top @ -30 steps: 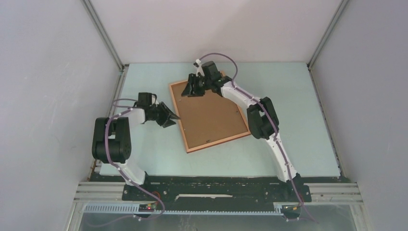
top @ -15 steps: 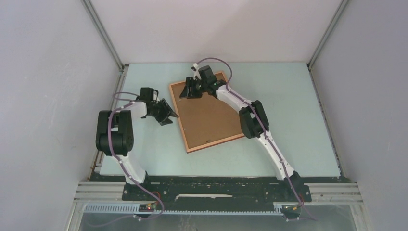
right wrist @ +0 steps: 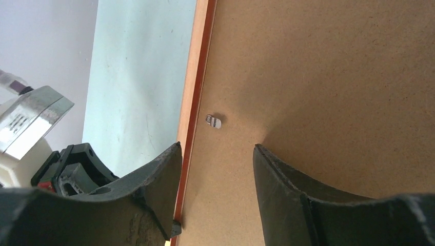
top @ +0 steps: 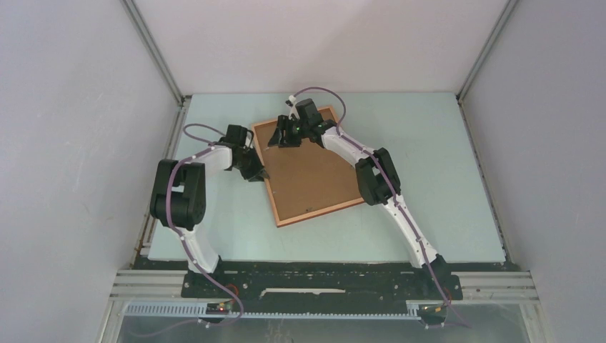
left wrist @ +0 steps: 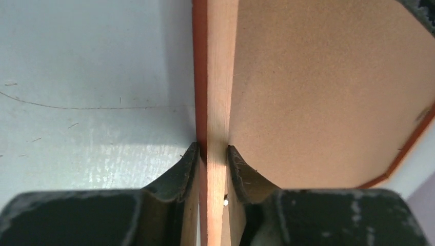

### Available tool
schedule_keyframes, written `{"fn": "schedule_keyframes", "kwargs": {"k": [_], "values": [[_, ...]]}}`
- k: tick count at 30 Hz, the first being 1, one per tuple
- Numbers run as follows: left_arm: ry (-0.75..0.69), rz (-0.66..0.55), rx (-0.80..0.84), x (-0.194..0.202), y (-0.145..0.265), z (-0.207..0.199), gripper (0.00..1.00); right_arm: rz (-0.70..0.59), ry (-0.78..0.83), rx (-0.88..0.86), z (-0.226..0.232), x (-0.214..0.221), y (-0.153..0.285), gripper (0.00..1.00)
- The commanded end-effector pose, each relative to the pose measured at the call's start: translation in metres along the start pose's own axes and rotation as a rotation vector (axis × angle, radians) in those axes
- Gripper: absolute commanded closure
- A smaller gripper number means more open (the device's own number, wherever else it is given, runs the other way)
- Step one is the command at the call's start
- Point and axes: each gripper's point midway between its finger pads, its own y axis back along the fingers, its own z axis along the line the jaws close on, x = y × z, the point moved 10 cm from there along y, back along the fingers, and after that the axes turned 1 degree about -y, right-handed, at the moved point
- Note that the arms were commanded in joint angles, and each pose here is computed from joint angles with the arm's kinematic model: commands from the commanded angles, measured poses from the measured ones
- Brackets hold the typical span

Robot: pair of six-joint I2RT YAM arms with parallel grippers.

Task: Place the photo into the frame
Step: Install the photo frame at the center of the board.

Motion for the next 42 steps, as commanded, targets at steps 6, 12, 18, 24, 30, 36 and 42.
{"fn": "schedule_keyframes", "kwargs": {"k": [6,12,18,24,30,36,42], "values": [[-0.226,0.038,-0.162,0.015,0.006,0.004,1.00,-0.038,0.057,-0.071,0.032,-0.014,0.014,0.39],[-0.281,0.065,-0.139,0.022,0.013,0.006,1.00,-0.021,0.009,-0.147,0.026,-0.010,0.004,0.39],[-0.274,0.094,-0.078,0.030,0.009,0.006,1.00,-0.016,-0.013,-0.140,0.024,-0.004,-0.003,0.43],[-0.269,0.111,-0.037,0.042,0.011,0.008,1.00,-0.029,-0.031,-0.148,0.015,-0.003,-0.013,0.42],[-0.275,0.124,-0.004,0.049,0.010,0.004,1.00,0.000,-0.107,-0.183,0.008,0.001,-0.025,0.43],[-0.285,0.111,-0.020,0.045,0.011,0.004,1.00,0.055,-0.184,-0.189,0.008,0.012,-0.027,0.49],[-0.265,0.112,-0.015,0.036,0.010,0.006,1.00,0.141,-0.150,-0.207,0.034,0.037,-0.020,0.56]]}}
